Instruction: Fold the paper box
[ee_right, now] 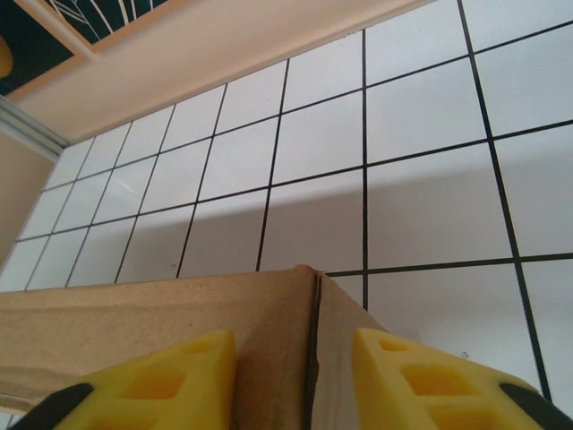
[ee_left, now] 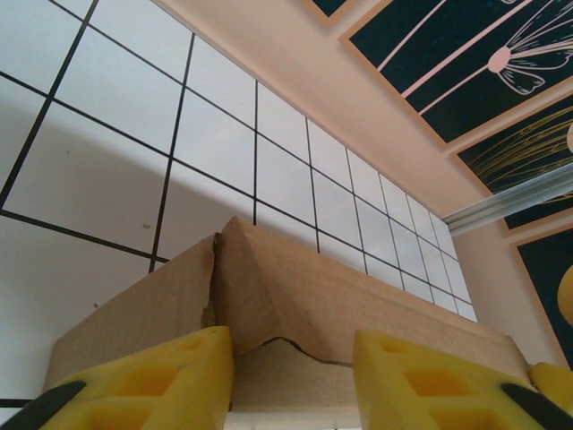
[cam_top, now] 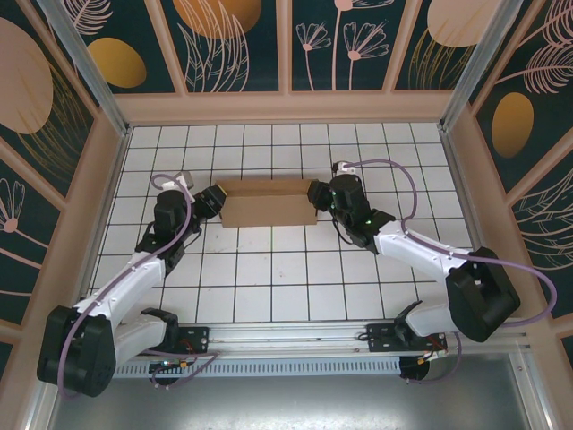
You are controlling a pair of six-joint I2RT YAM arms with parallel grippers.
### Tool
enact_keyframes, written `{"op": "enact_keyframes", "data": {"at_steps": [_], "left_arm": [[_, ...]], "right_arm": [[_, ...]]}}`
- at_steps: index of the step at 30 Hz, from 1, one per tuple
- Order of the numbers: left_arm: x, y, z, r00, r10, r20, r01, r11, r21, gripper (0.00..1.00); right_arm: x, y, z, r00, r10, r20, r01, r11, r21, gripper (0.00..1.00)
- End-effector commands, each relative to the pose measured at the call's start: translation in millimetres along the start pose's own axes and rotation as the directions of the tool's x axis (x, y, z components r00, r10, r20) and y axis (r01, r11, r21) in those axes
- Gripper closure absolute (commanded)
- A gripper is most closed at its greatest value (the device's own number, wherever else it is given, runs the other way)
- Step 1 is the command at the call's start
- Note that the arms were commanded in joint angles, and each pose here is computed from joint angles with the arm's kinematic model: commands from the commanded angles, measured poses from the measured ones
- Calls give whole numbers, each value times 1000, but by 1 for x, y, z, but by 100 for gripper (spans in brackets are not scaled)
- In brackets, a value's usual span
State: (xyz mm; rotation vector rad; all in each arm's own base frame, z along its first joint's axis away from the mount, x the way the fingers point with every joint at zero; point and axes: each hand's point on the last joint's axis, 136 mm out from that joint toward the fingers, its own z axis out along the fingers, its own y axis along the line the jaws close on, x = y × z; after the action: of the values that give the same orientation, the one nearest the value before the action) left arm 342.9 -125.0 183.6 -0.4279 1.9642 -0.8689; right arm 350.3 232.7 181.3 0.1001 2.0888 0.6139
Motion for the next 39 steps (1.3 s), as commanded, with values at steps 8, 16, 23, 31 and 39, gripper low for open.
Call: {"op": "enact_keyframes", "data": {"at_steps": [8,16,23,31,39], "left_arm": [[-24,-1,-18,995,96,-24,-99,983,-152,46],[-30,12,-10,993,115,-27,-118,976,-185,44],[-10,20,17,990,90,-106,-104,986,-134,42],[15,46,8,994,3,-106,-21,986,-167,58],[49,71,4,985,-103,-138,77,980,-184,60]], "right_arm": [[13,-13,-3,996,-56,-66,61,995,75,59],[15,-13,-3,997,-44,-66,48,997,67,58],[20,-16,-3,995,-49,-81,55,996,71,57],[28,-21,-3,995,-42,-90,49,996,74,64],[37,-26,-2,994,-18,-109,27,997,77,62]]}}
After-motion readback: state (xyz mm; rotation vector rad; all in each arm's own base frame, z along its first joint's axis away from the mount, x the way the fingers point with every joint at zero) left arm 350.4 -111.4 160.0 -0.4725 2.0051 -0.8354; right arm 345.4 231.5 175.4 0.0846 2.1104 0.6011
